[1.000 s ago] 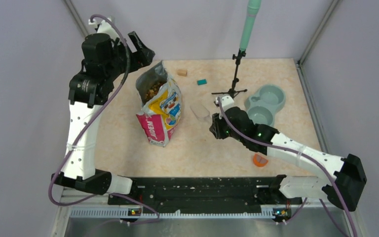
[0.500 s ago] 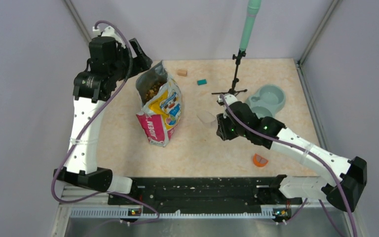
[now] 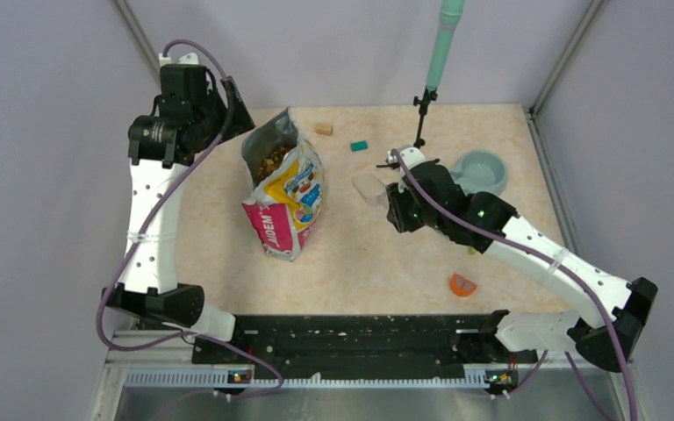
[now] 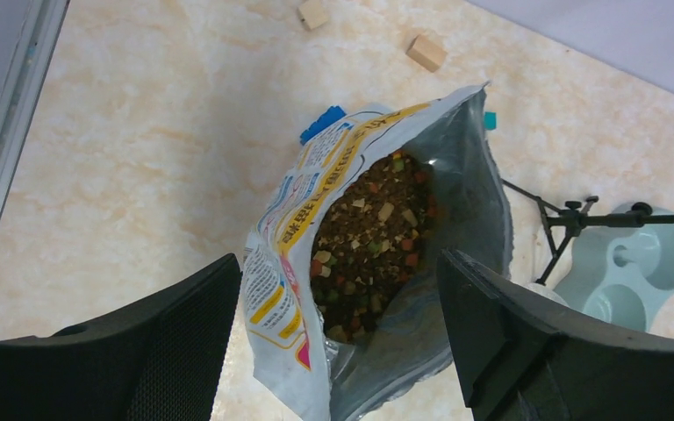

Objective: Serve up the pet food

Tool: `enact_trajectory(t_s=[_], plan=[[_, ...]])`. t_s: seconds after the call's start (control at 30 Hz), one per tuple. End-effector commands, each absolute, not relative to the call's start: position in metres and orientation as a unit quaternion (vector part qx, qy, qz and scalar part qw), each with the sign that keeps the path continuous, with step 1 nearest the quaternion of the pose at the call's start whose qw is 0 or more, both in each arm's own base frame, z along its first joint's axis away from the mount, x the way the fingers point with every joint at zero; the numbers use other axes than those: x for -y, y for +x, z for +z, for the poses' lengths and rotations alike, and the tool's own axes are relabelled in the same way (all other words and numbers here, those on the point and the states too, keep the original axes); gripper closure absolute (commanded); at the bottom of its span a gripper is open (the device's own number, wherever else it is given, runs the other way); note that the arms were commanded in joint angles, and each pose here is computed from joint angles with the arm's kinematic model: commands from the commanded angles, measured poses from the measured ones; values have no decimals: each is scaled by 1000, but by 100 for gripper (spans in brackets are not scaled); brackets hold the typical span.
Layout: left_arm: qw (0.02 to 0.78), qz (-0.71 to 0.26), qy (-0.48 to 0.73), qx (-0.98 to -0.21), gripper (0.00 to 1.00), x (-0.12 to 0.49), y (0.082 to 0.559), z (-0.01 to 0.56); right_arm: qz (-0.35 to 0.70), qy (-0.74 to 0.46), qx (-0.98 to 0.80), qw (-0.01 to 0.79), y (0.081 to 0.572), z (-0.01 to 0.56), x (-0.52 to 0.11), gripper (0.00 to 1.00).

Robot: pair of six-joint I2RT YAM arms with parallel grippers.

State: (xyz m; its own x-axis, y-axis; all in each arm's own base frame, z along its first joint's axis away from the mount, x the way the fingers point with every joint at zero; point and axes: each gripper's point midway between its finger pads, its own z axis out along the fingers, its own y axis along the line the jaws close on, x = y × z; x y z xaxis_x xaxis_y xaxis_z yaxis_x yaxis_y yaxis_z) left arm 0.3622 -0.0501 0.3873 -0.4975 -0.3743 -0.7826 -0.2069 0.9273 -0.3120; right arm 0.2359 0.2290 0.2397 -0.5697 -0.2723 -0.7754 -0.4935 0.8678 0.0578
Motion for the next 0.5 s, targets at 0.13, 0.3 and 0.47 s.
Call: enact_trajectory(t_s=[0.13, 0.3, 0.47], plan=[[474, -89, -164, -860, 14, 49, 369, 380, 171, -171, -832, 499, 252, 208, -229, 100], [478, -94, -167, -857, 15, 50, 369, 380, 193, -119, -739, 634, 267, 176, -214, 100], [491, -100, -174, -848, 15, 49, 369, 382, 152, -101, -736, 651, 277, 136, -201, 100]])
